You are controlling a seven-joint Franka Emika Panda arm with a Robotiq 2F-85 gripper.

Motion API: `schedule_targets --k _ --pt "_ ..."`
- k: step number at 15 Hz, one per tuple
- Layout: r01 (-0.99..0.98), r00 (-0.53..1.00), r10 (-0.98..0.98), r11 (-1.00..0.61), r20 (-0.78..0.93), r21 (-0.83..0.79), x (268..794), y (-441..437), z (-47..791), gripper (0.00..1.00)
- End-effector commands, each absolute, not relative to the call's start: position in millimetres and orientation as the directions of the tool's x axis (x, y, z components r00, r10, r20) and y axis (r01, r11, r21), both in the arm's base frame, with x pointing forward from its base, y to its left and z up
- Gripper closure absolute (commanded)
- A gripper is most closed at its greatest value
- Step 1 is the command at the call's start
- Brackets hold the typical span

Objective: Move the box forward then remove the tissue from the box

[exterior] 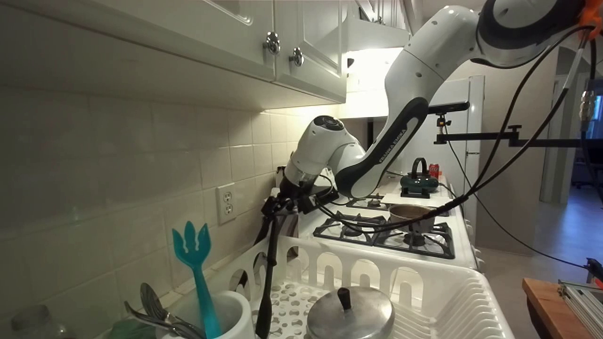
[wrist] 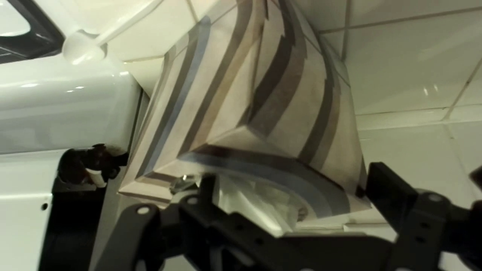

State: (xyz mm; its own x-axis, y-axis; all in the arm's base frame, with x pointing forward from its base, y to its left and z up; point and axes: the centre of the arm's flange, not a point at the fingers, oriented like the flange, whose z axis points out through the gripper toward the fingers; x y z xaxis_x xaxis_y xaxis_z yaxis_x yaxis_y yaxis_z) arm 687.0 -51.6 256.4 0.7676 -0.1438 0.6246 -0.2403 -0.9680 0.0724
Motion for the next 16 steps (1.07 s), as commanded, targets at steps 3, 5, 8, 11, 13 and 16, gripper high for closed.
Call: schedule_targets --k 3,5,8,11,13,16 --pt "-0.301 0.797 -0.16 -0.941 0.583 0.153 680.7 -66.0 282.9 0.0" --pt "-0.305 0.807 -0.162 -0.938 0.568 0.165 681.5 -68.1 279.6 0.0" --pt "-0.31 0.814 -0.181 -0.939 0.552 0.149 681.2 -67.4 274.6 0.0" --pt "-0.317 0.783 -0.227 -0.947 0.579 0.057 687.8 -69.9 276.7 0.0" --pt "-0.316 0.759 -0.249 -0.949 0.602 0.006 690.8 -70.7 279.7 0.0" --pt "-0.307 0.748 -0.256 -0.951 0.612 -0.022 693.4 -71.1 279.1 0.0"
